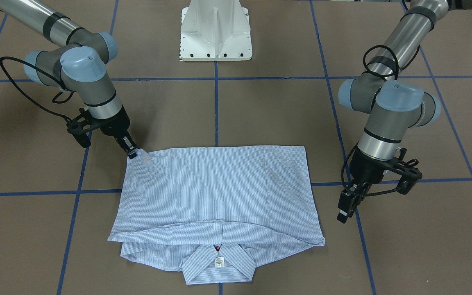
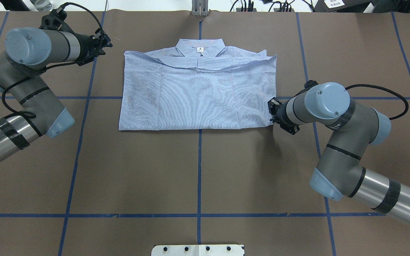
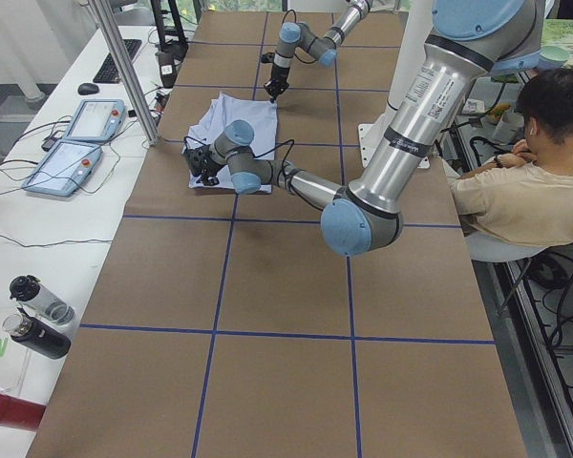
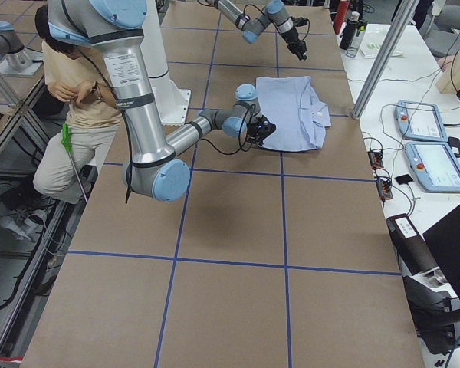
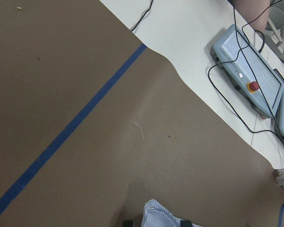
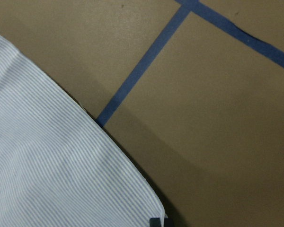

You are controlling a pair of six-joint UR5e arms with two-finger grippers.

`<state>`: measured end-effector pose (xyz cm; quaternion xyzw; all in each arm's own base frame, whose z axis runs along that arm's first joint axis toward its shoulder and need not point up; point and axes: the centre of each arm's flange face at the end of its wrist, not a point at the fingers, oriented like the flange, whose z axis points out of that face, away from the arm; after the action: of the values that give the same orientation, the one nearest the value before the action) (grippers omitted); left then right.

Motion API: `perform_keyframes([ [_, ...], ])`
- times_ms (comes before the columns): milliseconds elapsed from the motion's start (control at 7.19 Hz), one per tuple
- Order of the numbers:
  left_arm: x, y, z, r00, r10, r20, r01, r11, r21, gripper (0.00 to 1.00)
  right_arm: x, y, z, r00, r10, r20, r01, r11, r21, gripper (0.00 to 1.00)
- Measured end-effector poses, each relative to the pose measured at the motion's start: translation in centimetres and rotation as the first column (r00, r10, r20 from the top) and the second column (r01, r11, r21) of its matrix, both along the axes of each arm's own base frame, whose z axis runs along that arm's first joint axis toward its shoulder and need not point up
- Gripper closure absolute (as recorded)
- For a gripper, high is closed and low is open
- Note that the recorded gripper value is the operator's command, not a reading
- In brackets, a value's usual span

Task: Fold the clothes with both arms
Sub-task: 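Drag the folded shirt with the right gripper while the left gripper lowers to its edge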

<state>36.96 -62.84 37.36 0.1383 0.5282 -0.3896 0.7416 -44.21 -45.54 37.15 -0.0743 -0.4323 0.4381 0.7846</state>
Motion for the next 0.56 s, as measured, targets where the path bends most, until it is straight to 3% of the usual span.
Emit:
perform_keyframes([
  [278, -0.3, 0.2, 0.3, 1.000, 0.000, 0.000, 0.000, 1.000, 0.000, 0.56, 3.4, 6.9, -1.3, 0.994, -0.093, 0.061, 0.092, 0.996, 0.012, 1.00],
  [417, -0.6, 0.6, 0.1, 1.000, 0.002, -0.005, -0.002, 1.000, 0.005, 0.56, 3.6, 11.8, -2.3, 0.981, -0.174, 0.084, 0.173, 0.985, 0.025, 1.00],
  [556, -0.7, 0.9, -0.3, 1.000, 0.005, -0.012, -0.005, 1.000, 0.011, 0.56, 3.3, 16.9, -3.2, 0.958, -0.269, 0.103, 0.267, 0.963, 0.036, 1.00],
])
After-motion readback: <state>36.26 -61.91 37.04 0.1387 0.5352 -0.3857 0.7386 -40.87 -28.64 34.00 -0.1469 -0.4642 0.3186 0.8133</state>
